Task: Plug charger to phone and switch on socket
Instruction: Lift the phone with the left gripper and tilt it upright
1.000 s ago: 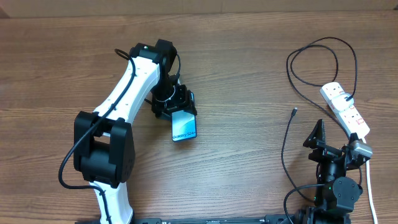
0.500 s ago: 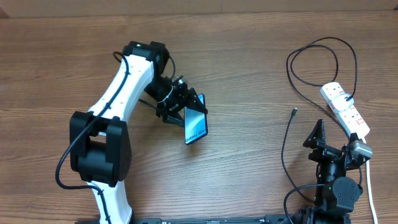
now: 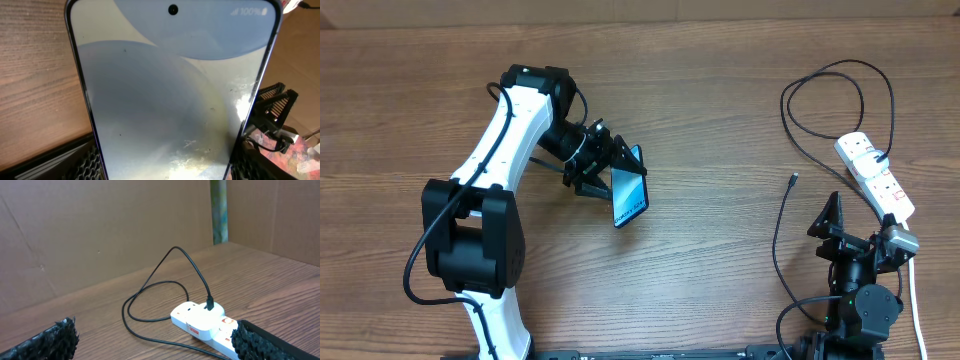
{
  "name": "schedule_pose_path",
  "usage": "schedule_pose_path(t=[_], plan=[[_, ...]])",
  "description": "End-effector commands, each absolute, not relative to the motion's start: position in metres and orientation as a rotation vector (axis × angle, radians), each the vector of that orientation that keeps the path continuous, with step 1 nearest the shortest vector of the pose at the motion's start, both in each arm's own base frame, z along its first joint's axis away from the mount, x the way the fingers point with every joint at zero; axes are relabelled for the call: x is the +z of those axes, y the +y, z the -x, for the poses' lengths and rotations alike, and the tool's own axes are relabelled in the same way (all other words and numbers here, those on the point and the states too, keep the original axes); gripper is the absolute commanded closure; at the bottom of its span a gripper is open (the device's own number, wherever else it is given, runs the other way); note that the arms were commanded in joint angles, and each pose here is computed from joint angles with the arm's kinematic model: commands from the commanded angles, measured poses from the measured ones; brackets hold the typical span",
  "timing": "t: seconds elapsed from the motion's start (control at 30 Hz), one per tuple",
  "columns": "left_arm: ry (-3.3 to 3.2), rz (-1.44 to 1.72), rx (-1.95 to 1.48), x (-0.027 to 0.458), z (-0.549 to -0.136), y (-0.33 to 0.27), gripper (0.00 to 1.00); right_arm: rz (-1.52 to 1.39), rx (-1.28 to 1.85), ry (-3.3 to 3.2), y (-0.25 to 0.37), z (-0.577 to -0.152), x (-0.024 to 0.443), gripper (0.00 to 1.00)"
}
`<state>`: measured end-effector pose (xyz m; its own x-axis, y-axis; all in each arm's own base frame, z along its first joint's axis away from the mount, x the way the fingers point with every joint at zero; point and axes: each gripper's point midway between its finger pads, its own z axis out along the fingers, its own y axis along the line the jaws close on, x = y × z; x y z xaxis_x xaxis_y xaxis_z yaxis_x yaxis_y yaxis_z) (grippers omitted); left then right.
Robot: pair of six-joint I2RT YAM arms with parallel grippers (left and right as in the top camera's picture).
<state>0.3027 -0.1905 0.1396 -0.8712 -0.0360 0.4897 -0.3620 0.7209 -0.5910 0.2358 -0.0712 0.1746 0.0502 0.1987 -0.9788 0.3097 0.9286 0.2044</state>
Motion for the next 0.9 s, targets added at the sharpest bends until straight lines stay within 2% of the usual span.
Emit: schedule_pose_path(t=[0.0,0.33,0.73,0.87], plan=[[-2.462,-0.253,1.068,0.152,-0.306,-0.197,0.58,-0.395,-0.09,1.533,-0.069,-0.236,0.173,0.0],[-2.487,-0.238,1.041,0.148,-0.306,-0.194,0.61,-0.395,-0.09,1.533,-0.069,-0.236,0.173,0.0],[-2.804,-0.197,0.627,0.103,-0.332,-0.158,0.61,-0.395,-0.09,1.533,-0.069,-0.236,0.173,0.0],[-2.822,-0.182,0.585,0.101,-0.331,-0.157,0.61,-0.395,-0.09,1.533,-0.069,-0.236,0.173,0.0]])
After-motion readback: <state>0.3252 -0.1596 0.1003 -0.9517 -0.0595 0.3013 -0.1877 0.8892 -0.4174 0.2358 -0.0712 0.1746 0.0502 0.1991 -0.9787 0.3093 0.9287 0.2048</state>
